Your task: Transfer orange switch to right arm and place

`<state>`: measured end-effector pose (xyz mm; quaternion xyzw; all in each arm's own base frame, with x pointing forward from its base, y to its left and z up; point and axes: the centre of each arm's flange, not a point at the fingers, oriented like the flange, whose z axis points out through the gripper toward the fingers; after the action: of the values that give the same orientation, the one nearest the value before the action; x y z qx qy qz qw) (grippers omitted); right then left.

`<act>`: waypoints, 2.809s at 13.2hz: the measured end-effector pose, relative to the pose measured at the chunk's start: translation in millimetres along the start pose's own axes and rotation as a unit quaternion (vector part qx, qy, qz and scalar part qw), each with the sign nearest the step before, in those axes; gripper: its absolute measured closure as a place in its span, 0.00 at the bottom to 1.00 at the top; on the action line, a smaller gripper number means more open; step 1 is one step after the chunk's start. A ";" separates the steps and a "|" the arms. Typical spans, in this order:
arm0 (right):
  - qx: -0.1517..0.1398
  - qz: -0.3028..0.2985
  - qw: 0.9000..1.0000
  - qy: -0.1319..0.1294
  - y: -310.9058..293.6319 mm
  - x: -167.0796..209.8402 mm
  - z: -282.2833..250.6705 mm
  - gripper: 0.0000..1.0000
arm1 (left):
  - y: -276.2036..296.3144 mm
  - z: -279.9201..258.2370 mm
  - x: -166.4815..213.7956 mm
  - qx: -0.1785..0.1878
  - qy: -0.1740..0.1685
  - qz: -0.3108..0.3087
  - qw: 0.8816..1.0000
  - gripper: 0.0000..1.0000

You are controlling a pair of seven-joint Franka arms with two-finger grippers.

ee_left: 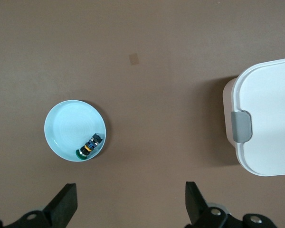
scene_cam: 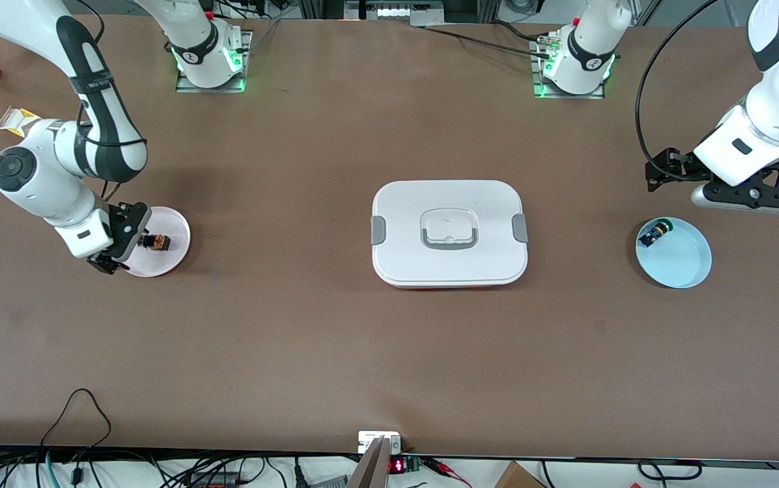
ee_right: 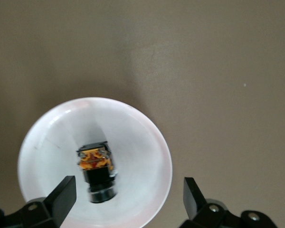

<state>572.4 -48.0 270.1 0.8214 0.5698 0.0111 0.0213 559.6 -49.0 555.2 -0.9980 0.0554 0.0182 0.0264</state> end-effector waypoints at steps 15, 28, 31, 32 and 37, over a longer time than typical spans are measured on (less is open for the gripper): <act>0.116 0.482 0.865 -0.074 4.6 33.5 -56.9 0.00 | 2.0 1.7 -2.5 0.000 -0.012 0.002 1.000 0.00; 0.014 0.532 0.846 -0.024 60.7 34.7 -245.8 0.00 | 2.0 -1.8 -6.7 0.000 -0.024 0.000 1.000 0.00; 0.029 0.580 0.813 -0.052 41.3 30.5 -280.0 0.00 | 2.0 -1.9 -6.7 0.000 -0.024 -0.001 1.000 0.00; 0.032 0.588 0.806 -0.062 34.6 30.4 -287.8 0.00 | 2.0 -2.0 -6.8 0.000 -0.024 -0.001 1.000 0.00; 0.012 0.575 0.817 -0.049 28.6 10.2 -298.5 0.00 | 1.9 -2.1 -6.8 0.000 -0.024 -0.001 1.000 0.00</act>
<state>590.0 -41.8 569.6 0.9992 -0.0079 -0.0258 0.0287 552.7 -50.3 557.5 -0.9973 0.0539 0.0424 0.0278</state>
